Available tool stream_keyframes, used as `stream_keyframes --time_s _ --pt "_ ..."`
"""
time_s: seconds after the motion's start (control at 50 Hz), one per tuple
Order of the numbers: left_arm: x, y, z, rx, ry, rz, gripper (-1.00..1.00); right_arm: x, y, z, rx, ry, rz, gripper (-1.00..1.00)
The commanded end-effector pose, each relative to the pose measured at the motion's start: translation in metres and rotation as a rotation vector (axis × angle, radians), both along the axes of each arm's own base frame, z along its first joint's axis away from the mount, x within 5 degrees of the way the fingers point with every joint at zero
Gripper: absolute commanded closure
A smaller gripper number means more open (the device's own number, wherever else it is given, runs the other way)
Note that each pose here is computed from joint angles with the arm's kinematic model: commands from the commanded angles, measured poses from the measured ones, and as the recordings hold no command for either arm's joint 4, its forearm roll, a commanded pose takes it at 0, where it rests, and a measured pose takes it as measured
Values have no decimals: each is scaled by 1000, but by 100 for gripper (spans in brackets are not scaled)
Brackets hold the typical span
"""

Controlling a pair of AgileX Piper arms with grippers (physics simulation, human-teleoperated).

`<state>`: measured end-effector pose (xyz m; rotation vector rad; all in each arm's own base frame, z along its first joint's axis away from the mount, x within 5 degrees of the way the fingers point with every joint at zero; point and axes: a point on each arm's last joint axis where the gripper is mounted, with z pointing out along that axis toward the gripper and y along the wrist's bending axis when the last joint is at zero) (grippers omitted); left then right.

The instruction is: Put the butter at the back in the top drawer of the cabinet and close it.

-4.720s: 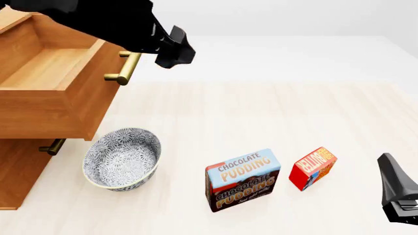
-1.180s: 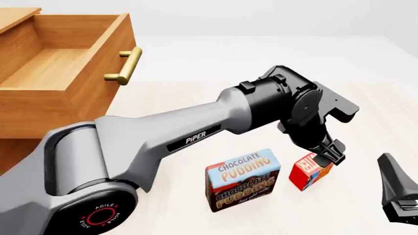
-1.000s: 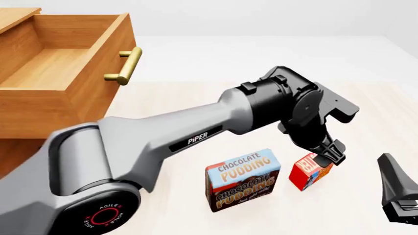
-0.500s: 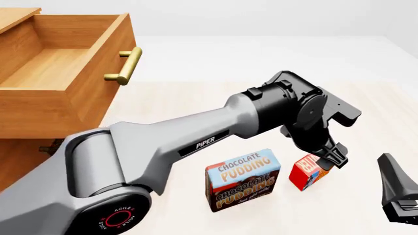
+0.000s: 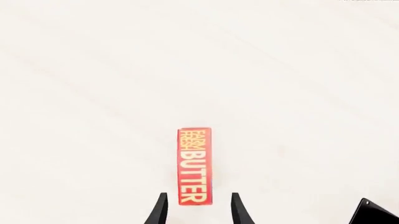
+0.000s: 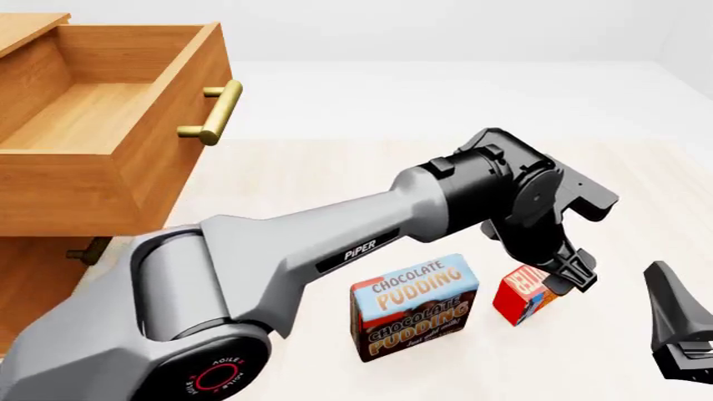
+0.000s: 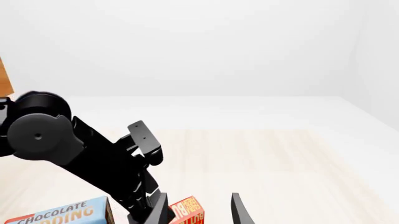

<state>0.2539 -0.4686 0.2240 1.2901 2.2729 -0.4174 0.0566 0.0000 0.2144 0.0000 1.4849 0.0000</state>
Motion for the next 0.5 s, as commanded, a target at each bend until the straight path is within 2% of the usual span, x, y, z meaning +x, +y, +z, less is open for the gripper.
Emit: stream_keyframes --time_s 0.02,0.5 --pt "0 -1 -3 0 5 6 -100 0 0 0 0 0 0 -100" --pt "6 2 -8 3 4 15 -100 0 0 0 0 0 0 -100"
